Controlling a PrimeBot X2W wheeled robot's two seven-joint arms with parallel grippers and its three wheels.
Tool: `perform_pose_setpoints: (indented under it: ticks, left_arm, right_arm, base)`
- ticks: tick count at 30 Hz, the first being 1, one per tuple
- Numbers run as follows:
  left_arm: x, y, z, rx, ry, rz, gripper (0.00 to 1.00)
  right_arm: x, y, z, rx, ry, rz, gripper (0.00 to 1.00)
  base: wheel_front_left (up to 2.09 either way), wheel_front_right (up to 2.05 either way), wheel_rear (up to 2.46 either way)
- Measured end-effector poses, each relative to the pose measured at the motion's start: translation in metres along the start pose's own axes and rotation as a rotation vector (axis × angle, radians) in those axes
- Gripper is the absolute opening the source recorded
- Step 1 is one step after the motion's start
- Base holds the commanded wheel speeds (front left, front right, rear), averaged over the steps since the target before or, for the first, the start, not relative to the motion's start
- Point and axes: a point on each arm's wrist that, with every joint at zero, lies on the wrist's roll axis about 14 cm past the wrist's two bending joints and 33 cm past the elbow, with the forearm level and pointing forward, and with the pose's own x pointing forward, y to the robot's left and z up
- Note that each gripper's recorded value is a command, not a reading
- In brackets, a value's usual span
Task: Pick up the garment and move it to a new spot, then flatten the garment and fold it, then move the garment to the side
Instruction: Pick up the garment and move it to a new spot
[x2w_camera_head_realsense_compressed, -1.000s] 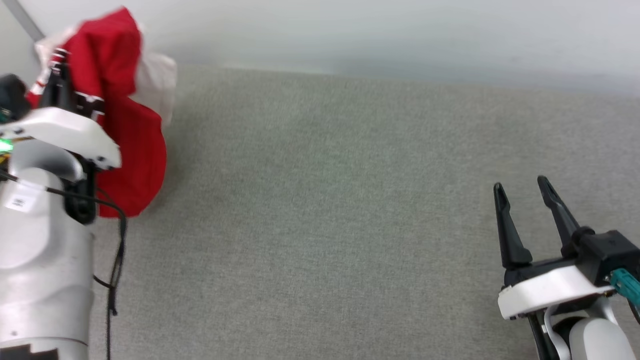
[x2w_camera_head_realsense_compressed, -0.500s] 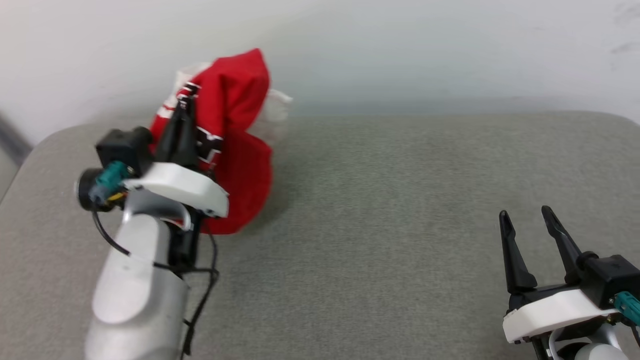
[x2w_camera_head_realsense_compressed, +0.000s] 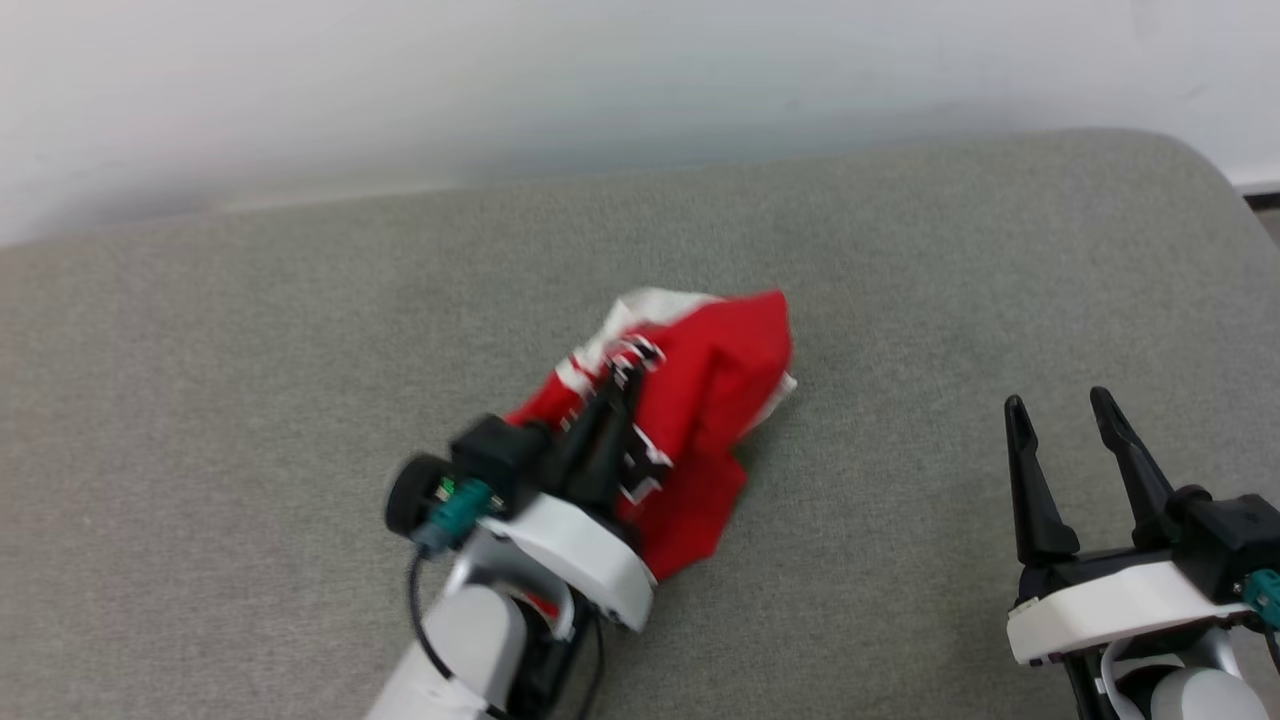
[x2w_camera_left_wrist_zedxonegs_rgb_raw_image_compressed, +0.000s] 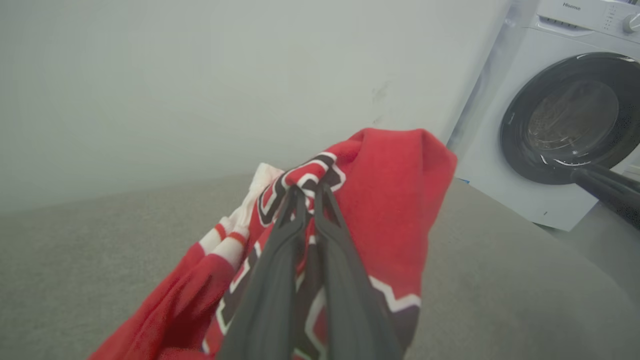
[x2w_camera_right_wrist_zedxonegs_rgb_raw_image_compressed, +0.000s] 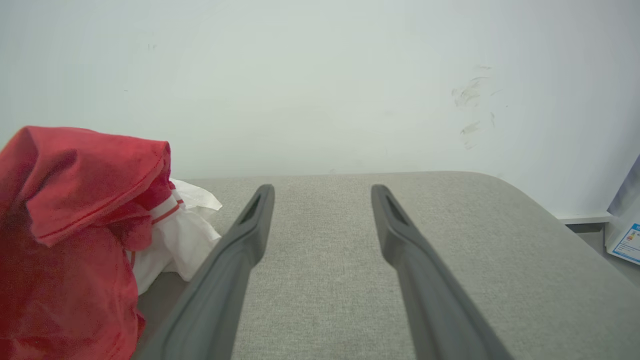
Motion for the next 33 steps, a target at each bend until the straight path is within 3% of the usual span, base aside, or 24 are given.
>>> perform_pose_setpoints:
  ticks: [9, 11, 12, 19, 23, 33]
  left_arm:
    - [-0.020, -0.037, -0.100, -0.058, 0.303, -0.109, 0.00]
    - [-0.024, -0.044, -0.108, -0.064, 0.331, -0.131, 0.50]
    - [-0.026, -0.046, -0.109, -0.064, 0.338, -0.142, 1.00]
    - [-0.027, -0.064, -0.077, -0.028, 0.206, -0.192, 1.00]
    - [-0.026, -0.060, -0.044, 0.004, 0.100, -0.156, 1.00]
    - [-0.052, 0.015, 0.007, 0.096, -0.043, 0.138, 1.00]
  right_arm:
    - [0.016, -0.002, -0.025, 0.009, 0.050, -0.005, 1.00]
    - [0.016, -0.002, -0.028, 0.010, 0.056, -0.004, 1.00]
    - [0.017, -0.002, -0.028, 0.010, 0.058, -0.003, 1.00]
    - [0.015, 0.003, -0.016, 0.004, 0.032, 0.012, 1.00]
    - [0.004, 0.007, -0.011, 0.006, 0.030, 0.019, 1.00]
    - [-0.014, 0.015, 0.003, 0.018, 0.021, 0.044, 1.00]
  base:
    - [0.00, 0.00, 0.00]
    - [0.00, 0.00, 0.00]
    - [0.00, 0.00, 0.00]
    - [0.00, 0.00, 0.00]
    - [0.00, 0.00, 0.00]
    - [0.00, 0.00, 0.00]
